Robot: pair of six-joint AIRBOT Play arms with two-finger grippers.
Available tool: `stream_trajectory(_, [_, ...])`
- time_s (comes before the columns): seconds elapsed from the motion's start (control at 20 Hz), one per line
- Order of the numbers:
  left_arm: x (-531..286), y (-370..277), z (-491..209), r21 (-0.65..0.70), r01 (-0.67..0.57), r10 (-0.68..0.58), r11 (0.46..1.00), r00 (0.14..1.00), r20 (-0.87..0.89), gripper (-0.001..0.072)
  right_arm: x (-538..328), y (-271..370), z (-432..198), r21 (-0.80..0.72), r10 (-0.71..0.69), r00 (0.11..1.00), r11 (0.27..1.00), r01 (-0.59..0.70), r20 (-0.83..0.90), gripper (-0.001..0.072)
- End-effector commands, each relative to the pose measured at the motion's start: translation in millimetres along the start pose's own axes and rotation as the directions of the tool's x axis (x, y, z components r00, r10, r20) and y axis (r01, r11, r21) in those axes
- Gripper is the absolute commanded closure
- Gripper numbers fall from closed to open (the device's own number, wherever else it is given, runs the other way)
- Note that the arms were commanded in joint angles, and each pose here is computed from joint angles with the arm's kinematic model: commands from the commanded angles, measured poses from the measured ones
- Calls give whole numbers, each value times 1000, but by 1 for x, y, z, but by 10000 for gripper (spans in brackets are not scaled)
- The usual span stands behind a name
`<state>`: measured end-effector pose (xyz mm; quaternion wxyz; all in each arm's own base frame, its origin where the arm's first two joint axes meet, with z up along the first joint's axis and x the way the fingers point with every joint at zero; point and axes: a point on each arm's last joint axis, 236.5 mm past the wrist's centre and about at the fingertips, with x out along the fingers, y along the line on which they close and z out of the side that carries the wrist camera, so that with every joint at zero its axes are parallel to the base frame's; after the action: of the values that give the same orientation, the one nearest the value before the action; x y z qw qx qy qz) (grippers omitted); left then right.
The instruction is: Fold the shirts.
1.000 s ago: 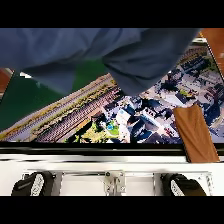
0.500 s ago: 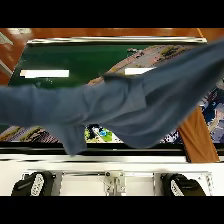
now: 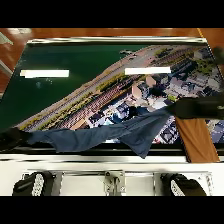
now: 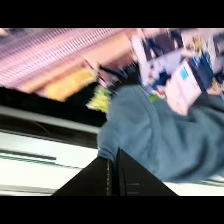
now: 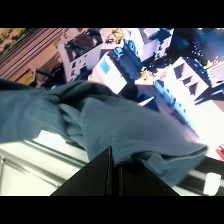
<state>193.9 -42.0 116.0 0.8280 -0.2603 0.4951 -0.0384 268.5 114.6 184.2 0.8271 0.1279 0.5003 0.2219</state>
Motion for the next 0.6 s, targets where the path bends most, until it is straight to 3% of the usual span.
stream_trajectory(0.0, [53, 2, 16, -144, 146, -133, 979, 986, 96, 663, 77, -41, 18, 133, 17, 998, 991, -25, 62, 654])
stream_trajectory(0.2, [80, 37, 80, -283, 188, -82, 941, 933, 350, 662, 145, -88, 61, 283, -9, 990, 959, -31, 138, 654])
stream_trajectory(0.4, [130, 52, 63, -356, 150, -72, 922, 972, 222, 660, 205, -103, 64, 460, 79, 990, 879, -124, 117, 654])
stream_trajectory(0.45, [143, 49, 56, -332, 136, -82, 933, 982, 173, 618, 215, -105, 60, 474, 95, 990, 871, -133, 104, 654])
stream_trajectory(0.55, [163, 44, 47, -310, 125, -95, 943, 989, 110, 216, 227, -110, 55, 492, 99, 991, 861, -128, 85, 653])
